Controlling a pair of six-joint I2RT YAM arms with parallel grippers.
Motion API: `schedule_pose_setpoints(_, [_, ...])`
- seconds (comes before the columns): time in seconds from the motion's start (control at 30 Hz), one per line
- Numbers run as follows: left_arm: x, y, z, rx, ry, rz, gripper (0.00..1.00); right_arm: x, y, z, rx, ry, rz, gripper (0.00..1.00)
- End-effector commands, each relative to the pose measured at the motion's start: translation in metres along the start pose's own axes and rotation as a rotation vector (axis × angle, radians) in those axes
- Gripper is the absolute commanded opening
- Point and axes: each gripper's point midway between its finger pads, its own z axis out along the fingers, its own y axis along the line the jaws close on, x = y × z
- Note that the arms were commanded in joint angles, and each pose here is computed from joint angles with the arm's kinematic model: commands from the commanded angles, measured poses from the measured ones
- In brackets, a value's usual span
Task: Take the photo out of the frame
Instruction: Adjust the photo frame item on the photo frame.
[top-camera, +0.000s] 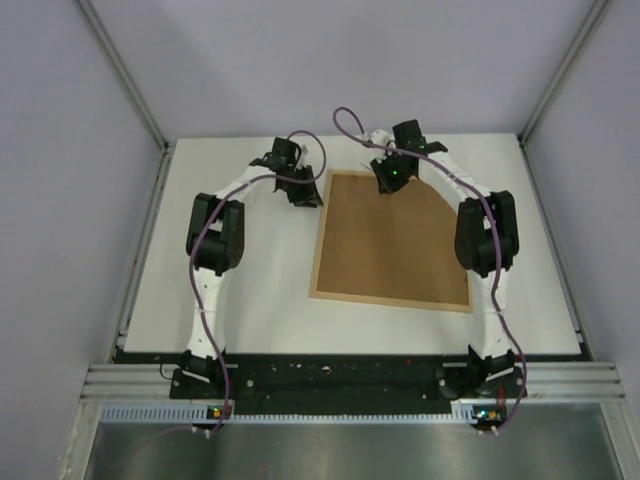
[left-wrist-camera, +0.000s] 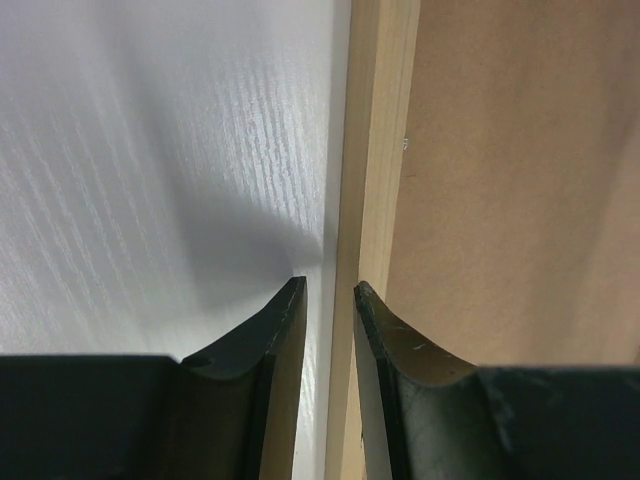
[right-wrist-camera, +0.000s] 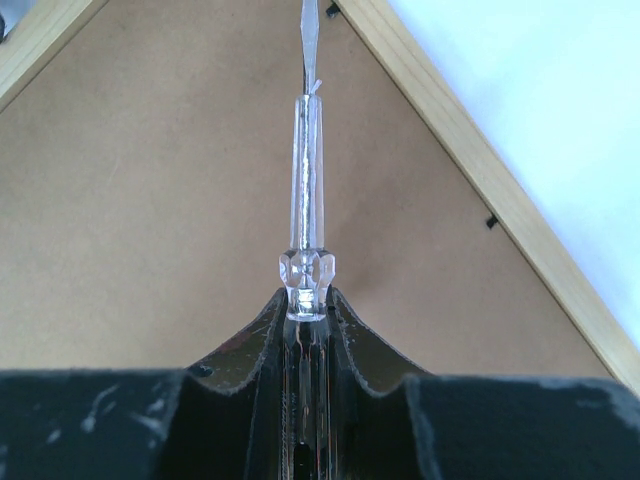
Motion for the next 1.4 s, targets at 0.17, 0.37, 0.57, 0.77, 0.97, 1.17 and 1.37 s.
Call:
schedule_pose_setpoints(0.17, [-0.004,-0.019,0.004,0.101,-0.001,0.006,0.31,-0.018,0.024,0.016,-0.090,-0.010,-0.038,0.00])
schedule_pose_setpoints(0.37, [0.016,-0.024,0.015,0.082,0.048,0.061,0.31,-0.012,0.038,0.021,-0.103,0.032,-0.174,0.00])
schedule_pose_setpoints(0.57, [0.046,-0.026,0.022,0.036,0.113,0.104,0.24,-0.006,0.039,0.017,-0.120,0.082,-0.311,0.00])
schedule_pose_setpoints(0.77, [0.073,-0.022,0.021,0.016,0.160,0.120,0.20,0.007,0.028,0.011,-0.096,0.138,-0.448,0.00])
schedule_pose_setpoints(0.97, [0.100,-0.017,0.018,0.011,0.206,0.119,0.18,0.022,0.032,-0.004,-0.124,0.154,-0.534,0.00])
schedule_pose_setpoints(1.17, [0.127,-0.012,0.015,-0.006,0.252,0.163,0.16,0.034,0.038,-0.020,-0.180,0.143,-0.549,0.00])
schedule_pose_setpoints(1.37, [0.148,-0.015,0.009,0.015,0.289,0.194,0.15,0.037,0.049,-0.046,-0.315,0.067,-0.488,0.00])
